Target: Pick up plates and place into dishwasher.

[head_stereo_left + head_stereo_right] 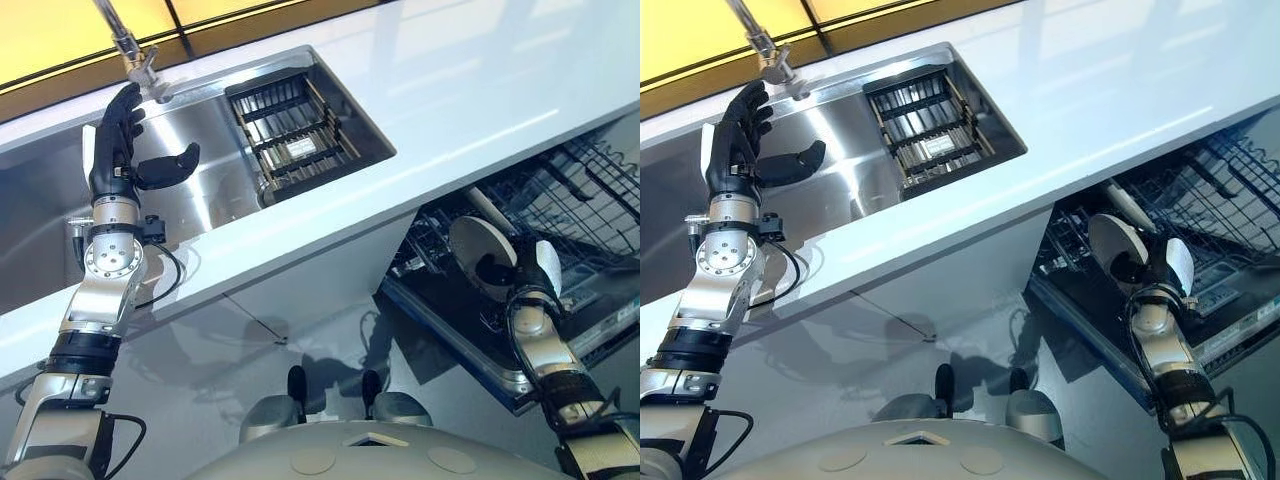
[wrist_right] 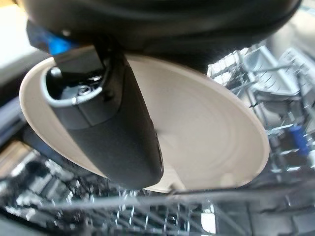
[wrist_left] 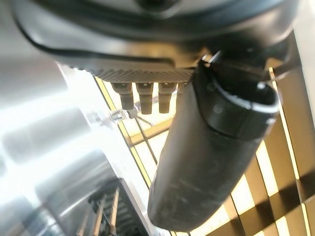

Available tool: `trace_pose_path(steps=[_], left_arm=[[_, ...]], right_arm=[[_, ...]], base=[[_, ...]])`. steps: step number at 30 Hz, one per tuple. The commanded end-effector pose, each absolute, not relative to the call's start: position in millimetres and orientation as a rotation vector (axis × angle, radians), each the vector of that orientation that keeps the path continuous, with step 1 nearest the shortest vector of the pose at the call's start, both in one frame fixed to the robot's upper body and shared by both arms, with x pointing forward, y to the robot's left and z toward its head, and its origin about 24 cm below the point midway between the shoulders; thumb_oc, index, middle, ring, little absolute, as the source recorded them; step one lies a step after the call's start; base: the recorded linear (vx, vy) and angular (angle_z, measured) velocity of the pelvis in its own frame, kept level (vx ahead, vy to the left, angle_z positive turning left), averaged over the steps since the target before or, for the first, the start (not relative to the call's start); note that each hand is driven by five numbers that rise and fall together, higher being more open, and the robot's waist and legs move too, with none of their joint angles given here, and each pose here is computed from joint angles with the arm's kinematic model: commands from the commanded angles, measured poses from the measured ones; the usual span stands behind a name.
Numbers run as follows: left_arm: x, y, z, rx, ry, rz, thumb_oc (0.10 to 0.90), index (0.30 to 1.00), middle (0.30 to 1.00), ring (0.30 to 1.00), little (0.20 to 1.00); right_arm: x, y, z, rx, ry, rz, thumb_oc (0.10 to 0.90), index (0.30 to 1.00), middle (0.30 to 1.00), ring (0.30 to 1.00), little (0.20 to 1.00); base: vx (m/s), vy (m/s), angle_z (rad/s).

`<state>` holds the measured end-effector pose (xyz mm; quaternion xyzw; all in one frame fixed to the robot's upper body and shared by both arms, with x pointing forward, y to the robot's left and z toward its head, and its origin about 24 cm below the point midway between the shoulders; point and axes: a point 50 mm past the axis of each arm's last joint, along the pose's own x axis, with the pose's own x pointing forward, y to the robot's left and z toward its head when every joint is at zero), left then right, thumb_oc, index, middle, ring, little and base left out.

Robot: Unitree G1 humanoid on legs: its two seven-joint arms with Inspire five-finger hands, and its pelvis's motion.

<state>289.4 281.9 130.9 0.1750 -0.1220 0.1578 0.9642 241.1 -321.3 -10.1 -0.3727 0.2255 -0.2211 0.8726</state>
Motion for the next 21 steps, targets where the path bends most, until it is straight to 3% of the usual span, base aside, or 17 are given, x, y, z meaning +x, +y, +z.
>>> trace_pose_path(steps=[1, 6, 7, 8, 9, 21], left_arm=[[296.1, 269.4, 183.0, 0.374, -0.497, 0.254, 0.8, 0.9, 0.9, 0.9, 0.9], [297.6, 268.5, 184.0, 0.374, -0.487, 0.228, 0.8, 0.9, 0.9, 0.9, 0.9], [297.8, 268.5, 184.0, 0.373, -0.485, 0.224, 0.8, 0.9, 0.9, 0.9, 0.9], [298.1, 268.2, 183.8, 0.373, -0.483, 0.221, 0.8, 0.9, 0.9, 0.9, 0.9], [298.5, 267.8, 183.7, 0.372, -0.481, 0.218, 0.8, 0.9, 0.9, 0.9, 0.9], [291.7, 265.8, 167.6, 0.353, -0.471, 0.24, 0.8, 0.9, 0.9, 0.9, 0.9]], right_arm=[[276.7, -339.1, 36.0, -0.814, 0.357, -0.535, 0.1, 0.3, 0.3, 0.3, 0.2], [278.3, -343.7, 27.8, -0.744, 0.428, -0.568, 0.1, 0.3, 0.3, 0.3, 0.2], [279.0, -342.6, 26.3, -0.708, 0.437, -0.581, 0.158, 0.349, 0.349, 0.349, 0.258], [280.3, -340.9, 25.2, -0.682, 0.44, -0.588, 0.525, 0.665, 0.665, 0.665, 0.625], [281.3, -339.2, 24.4, -0.661, 0.438, -0.593, 0.8, 0.9, 0.9, 0.9, 0.9], [294.7, -288.5, 67.5, -0.482, 0.038, -0.612, 0.8, 0.9, 0.9, 0.9, 0.9]], base=[[0.02, -0.014, 0.22], [0.02, -0.017, 0.17], [0.0, -0.005, 0.1], [0.0, -0.003, 0.14], [0.0, 0.004, 0.17], [0.0, 0.007, 0.03]])
